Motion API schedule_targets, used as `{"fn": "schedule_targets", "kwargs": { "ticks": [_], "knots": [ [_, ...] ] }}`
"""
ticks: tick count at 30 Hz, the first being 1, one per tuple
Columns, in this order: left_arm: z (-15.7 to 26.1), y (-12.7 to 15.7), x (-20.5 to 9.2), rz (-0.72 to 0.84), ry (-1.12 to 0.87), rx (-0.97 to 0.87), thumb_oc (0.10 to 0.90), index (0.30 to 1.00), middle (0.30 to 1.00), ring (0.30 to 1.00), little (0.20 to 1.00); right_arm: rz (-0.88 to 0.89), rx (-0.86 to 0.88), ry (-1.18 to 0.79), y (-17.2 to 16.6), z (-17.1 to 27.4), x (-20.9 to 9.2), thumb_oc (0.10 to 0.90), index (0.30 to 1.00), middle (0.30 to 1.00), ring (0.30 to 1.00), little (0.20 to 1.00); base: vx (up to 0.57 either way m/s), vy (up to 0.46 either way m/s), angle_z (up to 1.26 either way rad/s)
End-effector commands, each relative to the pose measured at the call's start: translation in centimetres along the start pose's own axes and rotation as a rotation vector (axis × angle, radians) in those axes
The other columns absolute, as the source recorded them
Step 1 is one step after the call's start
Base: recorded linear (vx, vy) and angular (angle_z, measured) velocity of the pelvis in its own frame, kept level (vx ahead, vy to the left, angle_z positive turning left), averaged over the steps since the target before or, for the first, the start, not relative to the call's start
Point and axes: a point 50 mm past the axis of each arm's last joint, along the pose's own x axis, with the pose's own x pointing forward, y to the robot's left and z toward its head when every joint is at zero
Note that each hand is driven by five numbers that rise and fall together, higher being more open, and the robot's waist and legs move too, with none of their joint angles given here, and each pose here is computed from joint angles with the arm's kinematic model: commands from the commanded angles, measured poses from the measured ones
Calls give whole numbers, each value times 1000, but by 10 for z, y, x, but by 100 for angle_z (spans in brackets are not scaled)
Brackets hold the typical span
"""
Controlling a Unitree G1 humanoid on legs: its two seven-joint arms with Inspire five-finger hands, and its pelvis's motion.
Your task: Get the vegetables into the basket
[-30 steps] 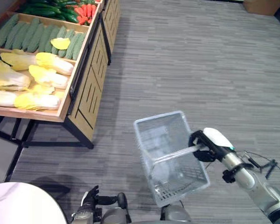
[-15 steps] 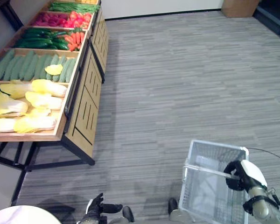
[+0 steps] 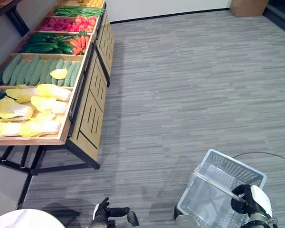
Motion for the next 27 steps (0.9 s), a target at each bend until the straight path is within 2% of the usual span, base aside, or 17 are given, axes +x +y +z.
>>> {"fn": "schedule_targets", "kwargs": {
  "ticks": [1,7,14,21,27],
  "knots": [
    [-2,12,1,72,0,43,900,1000,1000,1000,1000,-140,83,-217,-21,54,26,400,300,300,300,300,-45,-122,5],
    [9,14,3,103,-34,43,900,1000,1000,1000,1000,-149,89,-197,-11,54,22,400,300,300,300,300,0,-159,27],
    [18,9,3,111,-83,53,900,1000,1000,1000,1000,-202,113,-134,-10,45,21,400,300,300,300,300,189,48,-3],
    [19,11,2,129,-107,77,900,1000,1000,1000,1000,-243,179,-143,-5,59,23,400,300,300,300,300,241,188,-55],
    [32,21,5,167,-137,46,900,1000,1000,1000,1000,-252,217,-218,-2,92,31,400,300,300,300,300,227,281,-31]
  ]
}}
